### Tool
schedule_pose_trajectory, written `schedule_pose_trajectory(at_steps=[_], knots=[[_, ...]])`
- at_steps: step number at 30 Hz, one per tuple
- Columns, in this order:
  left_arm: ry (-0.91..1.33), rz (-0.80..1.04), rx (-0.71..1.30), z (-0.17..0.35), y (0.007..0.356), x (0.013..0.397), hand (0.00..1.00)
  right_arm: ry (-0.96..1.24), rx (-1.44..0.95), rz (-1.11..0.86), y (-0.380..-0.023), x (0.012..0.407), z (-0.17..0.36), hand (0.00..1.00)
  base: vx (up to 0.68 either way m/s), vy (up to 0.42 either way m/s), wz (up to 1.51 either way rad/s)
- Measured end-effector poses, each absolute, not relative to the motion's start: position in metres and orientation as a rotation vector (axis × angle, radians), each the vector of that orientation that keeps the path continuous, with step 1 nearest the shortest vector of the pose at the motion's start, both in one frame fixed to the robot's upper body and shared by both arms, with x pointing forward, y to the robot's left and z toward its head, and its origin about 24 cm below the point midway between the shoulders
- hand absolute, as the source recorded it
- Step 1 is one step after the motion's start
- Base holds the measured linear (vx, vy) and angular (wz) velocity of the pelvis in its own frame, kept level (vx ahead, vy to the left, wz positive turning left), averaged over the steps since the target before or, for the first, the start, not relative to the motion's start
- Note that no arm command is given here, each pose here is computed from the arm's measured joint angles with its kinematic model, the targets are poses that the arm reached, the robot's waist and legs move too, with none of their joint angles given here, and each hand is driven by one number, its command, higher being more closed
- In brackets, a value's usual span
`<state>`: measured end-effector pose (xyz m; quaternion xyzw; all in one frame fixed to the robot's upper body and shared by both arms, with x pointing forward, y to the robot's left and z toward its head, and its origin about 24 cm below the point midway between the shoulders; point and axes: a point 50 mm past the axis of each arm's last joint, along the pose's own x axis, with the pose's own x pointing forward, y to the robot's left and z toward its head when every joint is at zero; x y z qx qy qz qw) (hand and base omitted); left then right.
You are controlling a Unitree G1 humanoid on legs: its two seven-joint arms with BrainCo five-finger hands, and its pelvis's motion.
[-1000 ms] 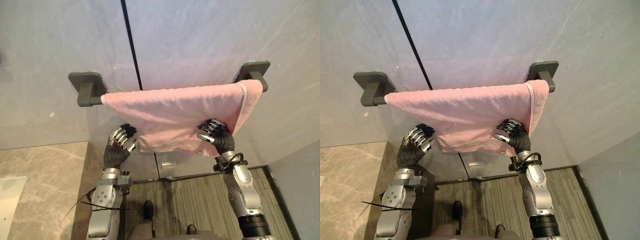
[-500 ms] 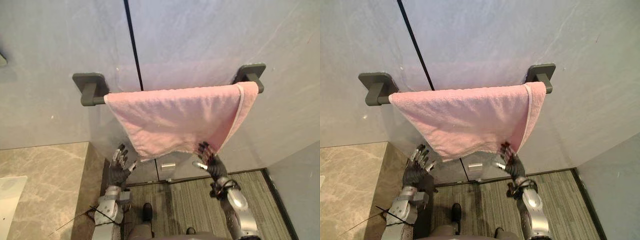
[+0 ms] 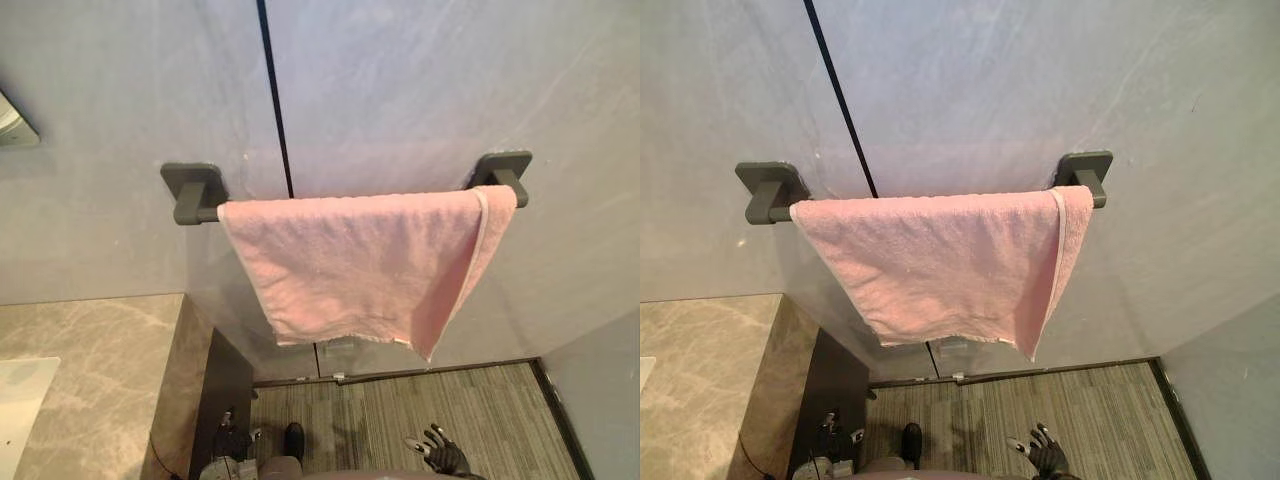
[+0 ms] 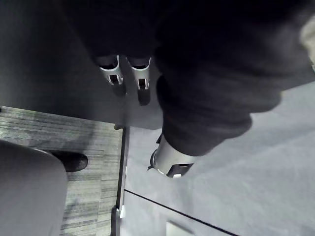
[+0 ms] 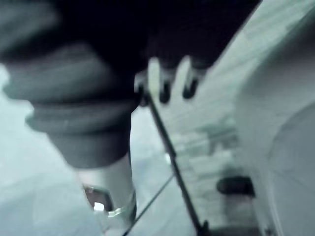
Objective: Organize washtable
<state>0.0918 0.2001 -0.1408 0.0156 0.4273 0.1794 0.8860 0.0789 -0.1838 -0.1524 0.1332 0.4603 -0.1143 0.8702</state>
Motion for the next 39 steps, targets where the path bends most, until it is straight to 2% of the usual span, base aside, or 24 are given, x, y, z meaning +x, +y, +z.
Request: schedule_pose_trajectory(at_steps=[7,13,27,39], knots=[[0.959,0.456,-0.049,-0.151,0.201,0.087,0.00,1.029,0.346,-0.358,-0.186,0.072,-0.162,0.00,0.02,-0.012,-0.06],[0.982,0.495,-0.110,-0.155,0.202,0.085,0.00,1.071,0.336,-0.377,-0.189,0.073,-0.165,0.00,0.00,0.000,0.00],[0.983,0.465,-0.103,-0.155,0.206,0.090,0.00,1.114,0.275,-0.287,-0.178,0.086,-0.167,0.00,0.03,-0.023,0.05],[1.011,0.453,-0.100,-0.158,0.205,0.089,0.00,1.108,0.273,-0.282,-0.178,0.089,-0.167,0.00,-0.05,-0.040,-0.03]])
